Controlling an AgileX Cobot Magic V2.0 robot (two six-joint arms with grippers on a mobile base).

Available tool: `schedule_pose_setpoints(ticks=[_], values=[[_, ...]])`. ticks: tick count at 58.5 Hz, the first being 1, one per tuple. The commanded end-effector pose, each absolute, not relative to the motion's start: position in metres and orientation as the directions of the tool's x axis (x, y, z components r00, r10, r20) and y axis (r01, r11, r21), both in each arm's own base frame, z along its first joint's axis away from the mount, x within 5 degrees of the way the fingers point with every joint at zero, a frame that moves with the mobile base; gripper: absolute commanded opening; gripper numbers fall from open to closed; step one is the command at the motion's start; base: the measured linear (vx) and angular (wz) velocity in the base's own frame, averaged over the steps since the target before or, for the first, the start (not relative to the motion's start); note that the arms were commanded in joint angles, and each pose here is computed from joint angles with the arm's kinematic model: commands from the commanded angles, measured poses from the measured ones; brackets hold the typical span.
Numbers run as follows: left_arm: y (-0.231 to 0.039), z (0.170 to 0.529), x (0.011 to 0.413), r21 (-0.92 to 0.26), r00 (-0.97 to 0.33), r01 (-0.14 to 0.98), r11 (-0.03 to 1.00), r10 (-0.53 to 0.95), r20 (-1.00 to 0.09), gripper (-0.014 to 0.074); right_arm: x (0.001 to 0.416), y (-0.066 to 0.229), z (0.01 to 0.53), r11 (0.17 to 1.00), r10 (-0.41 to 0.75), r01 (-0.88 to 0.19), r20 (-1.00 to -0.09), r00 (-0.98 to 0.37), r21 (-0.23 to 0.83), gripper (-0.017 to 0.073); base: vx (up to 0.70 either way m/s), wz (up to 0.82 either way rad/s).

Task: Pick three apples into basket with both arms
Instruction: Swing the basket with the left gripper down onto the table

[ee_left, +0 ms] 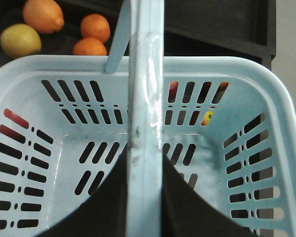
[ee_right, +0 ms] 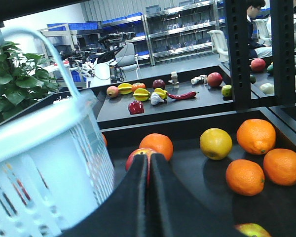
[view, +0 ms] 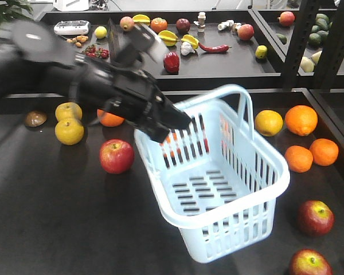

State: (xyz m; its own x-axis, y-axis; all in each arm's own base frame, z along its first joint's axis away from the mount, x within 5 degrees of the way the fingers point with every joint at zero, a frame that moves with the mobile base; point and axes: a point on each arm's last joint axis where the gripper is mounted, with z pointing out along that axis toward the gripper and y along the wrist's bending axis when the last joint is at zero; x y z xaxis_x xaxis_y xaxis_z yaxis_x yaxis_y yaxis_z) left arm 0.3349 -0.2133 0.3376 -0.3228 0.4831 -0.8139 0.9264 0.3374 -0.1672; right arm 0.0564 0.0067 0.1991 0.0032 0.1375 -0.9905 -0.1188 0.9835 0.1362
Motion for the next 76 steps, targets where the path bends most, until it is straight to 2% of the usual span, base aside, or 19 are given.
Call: schedule_pose_setpoints(ticks=[1,15,26,31,46,51,58,68,76], values=[[-0.224,0.356,0.346,-0.15,-0.282,0.937,0.316,0.428,-0.859,-0.0003,0.056,0.006,0.203,0.984,0.138,-0.12,-0.987,0.078,0.129,-0.0005,0.0,0.0],[-0.233,0.314,0.374,-0.148,-0.299,0.939,0.31,0.529,-0.794,0.001,0.056,0.006,0.203,0.984,0.138,-0.12,-0.987,0.078,0.129,-0.0005,0.0,0.0],[-0.234,0.311,0.377,-0.148,-0.304,0.937,0.317,0.529,-0.792,0.0071,0.056,0.006,0.203,0.984,0.138,-0.12,-0.987,0.078,0.129,-0.0005,0.0,0.0],[-0.234,0.311,0.377,-0.147,-0.305,0.936,0.318,0.529,-0.792,0.0134,0.056,0.006,0.203,0.984,0.138,-0.12,-0.987,0.078,0.129,-0.0005,0.0,0.0],[-0.234,0.311,0.377,-0.155,-0.314,0.933,0.324,0.525,-0.791,0.0406,0.056,0.006,0.203,0.984,0.138,-0.12,-0.987,0.078,0.129,-0.0005,0.0,0.0],[-0.233,0.313,0.376,-0.172,-0.334,0.926,0.337,0.514,-0.79,0.0445,0.056,0.006,0.203,0.984,0.138,-0.12,-0.987,0.078,0.129,-0.0005,0.0,0.0],[-0.231,0.327,0.37,-0.169,-0.334,0.922,0.348,0.495,-0.802,0.0451,0.056,0.006,0.203,0.984,0.138,-0.12,-0.987,0.078,0.129,-0.0005,0.0,0.0],[-0.221,0.367,0.349,-0.134,-0.293,0.929,0.346,0.461,-0.838,0.0449,0.056,0.006,0.203,0.984,0.138,-0.12,-0.987,0.078,0.129,-0.0005,0.0,0.0],[-0.21,0.402,0.321,-0.173,-0.32,0.922,0.347,0.43,-0.844,0.0386,0.056,0.006,0.203,0.984,0.138,-0.12,-0.987,0.078,0.129,-0.0005,0.0,0.0]])
